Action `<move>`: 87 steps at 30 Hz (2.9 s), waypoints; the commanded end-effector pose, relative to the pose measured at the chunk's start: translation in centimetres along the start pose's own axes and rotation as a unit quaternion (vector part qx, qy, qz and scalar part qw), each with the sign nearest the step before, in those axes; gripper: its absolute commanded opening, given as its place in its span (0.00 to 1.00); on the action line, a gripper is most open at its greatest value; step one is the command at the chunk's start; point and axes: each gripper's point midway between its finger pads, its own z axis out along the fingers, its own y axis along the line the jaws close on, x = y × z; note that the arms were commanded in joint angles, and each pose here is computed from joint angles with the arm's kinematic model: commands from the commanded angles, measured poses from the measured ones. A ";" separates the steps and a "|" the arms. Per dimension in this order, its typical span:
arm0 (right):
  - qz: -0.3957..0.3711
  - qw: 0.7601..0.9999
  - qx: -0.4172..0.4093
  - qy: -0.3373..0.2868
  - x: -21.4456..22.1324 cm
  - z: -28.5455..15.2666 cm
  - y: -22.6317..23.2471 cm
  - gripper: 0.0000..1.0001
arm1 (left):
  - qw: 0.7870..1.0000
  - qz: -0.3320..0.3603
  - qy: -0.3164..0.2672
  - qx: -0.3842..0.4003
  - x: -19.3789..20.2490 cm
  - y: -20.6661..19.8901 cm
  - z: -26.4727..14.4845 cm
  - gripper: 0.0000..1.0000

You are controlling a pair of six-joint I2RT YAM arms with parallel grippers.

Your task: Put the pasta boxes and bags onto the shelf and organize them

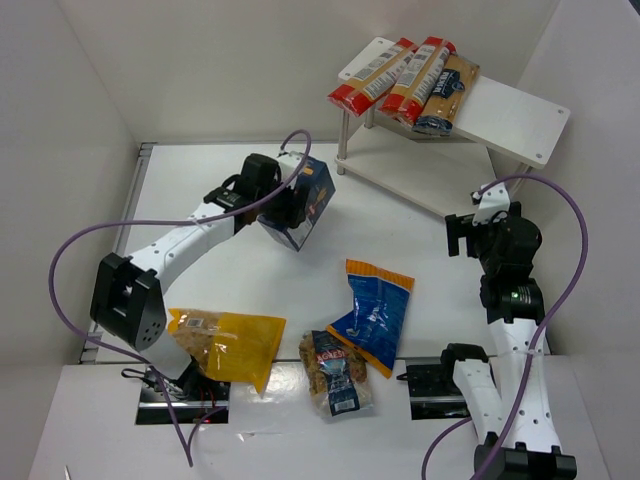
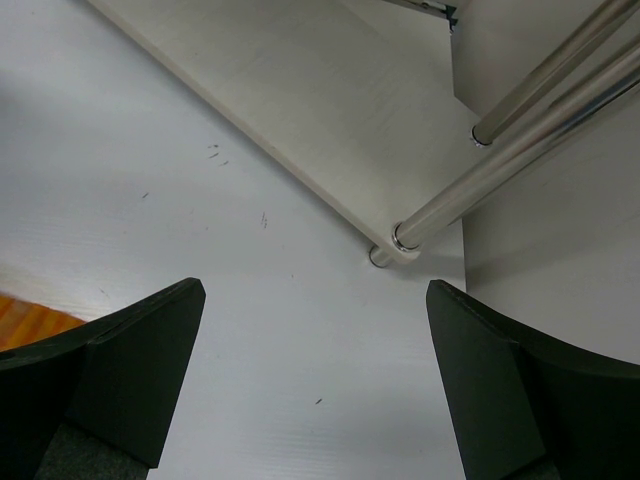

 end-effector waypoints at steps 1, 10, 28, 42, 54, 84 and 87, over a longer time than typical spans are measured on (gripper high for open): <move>-0.007 1.000 0.003 -0.008 -0.2 0.3 -0.2 1.00 | 0.982 -0.002 -0.190 -0.002 -10.3 -0.8 -1.2 0.00; 0.002 1.000 0.018 0.001 0.4 0.3 -1.4 1.00 | 0.975 0.091 -0.196 -0.050 -9.4 -3.1 1.2 0.00; 0.010 0.999 0.036 0.006 0.9 -0.1 -2.9 1.00 | 0.902 0.258 -0.172 -0.302 -10.2 -4.2 4.5 0.00; 0.012 0.999 0.035 0.005 0.9 -0.2 -2.9 1.00 | 0.839 0.350 -0.176 -0.379 -14.2 -5.8 5.5 0.00; 0.014 0.999 0.028 0.012 1.3 0.0 -2.7 1.00 | 0.815 0.375 -0.175 -0.405 -15.9 -6.9 8.0 0.00; 0.009 1.000 0.011 0.006 0.9 -0.3 -2.1 1.00 | 0.802 0.390 -0.131 -0.433 -18.6 -8.8 13.2 0.00; 0.009 1.000 0.011 0.006 0.9 -0.3 -2.1 1.00 | 0.790 0.395 -0.138 -0.448 -18.7 -8.7 13.4 0.00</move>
